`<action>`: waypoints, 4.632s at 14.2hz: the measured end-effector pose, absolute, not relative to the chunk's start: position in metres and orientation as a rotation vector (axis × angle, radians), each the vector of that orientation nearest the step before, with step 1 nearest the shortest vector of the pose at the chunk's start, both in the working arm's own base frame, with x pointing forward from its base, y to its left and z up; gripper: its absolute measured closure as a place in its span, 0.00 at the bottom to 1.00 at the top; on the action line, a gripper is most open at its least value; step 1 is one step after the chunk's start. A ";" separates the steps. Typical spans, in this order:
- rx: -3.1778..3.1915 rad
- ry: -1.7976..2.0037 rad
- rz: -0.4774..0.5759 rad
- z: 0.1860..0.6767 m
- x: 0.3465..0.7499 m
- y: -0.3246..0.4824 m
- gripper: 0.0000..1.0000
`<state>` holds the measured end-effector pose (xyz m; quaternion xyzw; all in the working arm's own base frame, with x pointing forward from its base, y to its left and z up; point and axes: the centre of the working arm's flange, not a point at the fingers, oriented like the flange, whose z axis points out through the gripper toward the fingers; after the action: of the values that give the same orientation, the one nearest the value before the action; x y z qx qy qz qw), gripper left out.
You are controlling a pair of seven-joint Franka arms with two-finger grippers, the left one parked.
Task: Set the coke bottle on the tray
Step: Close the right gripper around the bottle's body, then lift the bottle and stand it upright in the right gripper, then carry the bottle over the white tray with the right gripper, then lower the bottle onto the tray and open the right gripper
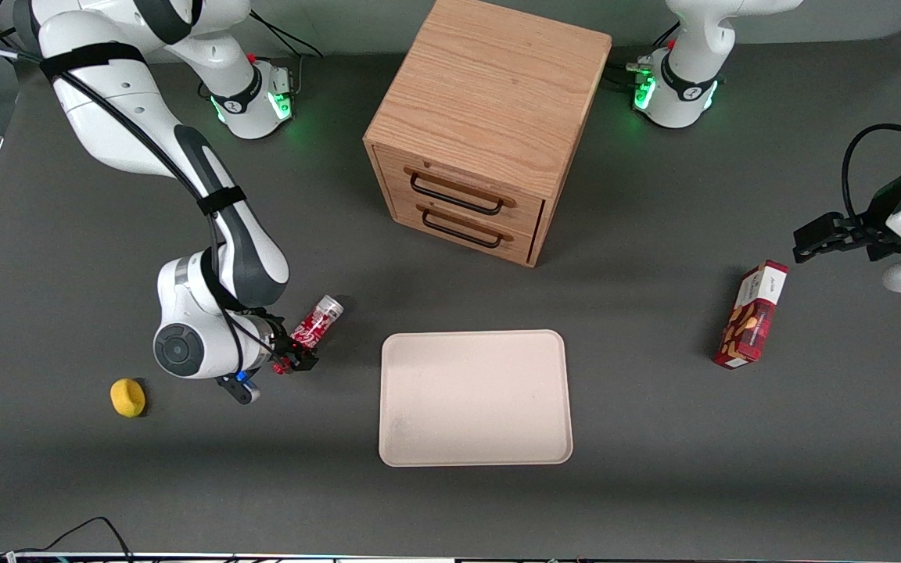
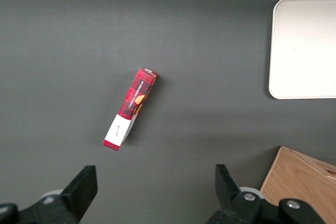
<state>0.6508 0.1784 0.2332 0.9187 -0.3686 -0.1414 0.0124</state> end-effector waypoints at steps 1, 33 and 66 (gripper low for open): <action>2.867 -1.156 -0.429 0.227 0.649 0.178 0.00; 3.254 -0.422 -0.168 0.370 0.662 0.336 0.44; 3.201 -0.003 0.133 0.187 0.671 0.378 0.00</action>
<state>0.6711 0.3779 0.1867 0.9987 -0.0010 0.0415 -0.0310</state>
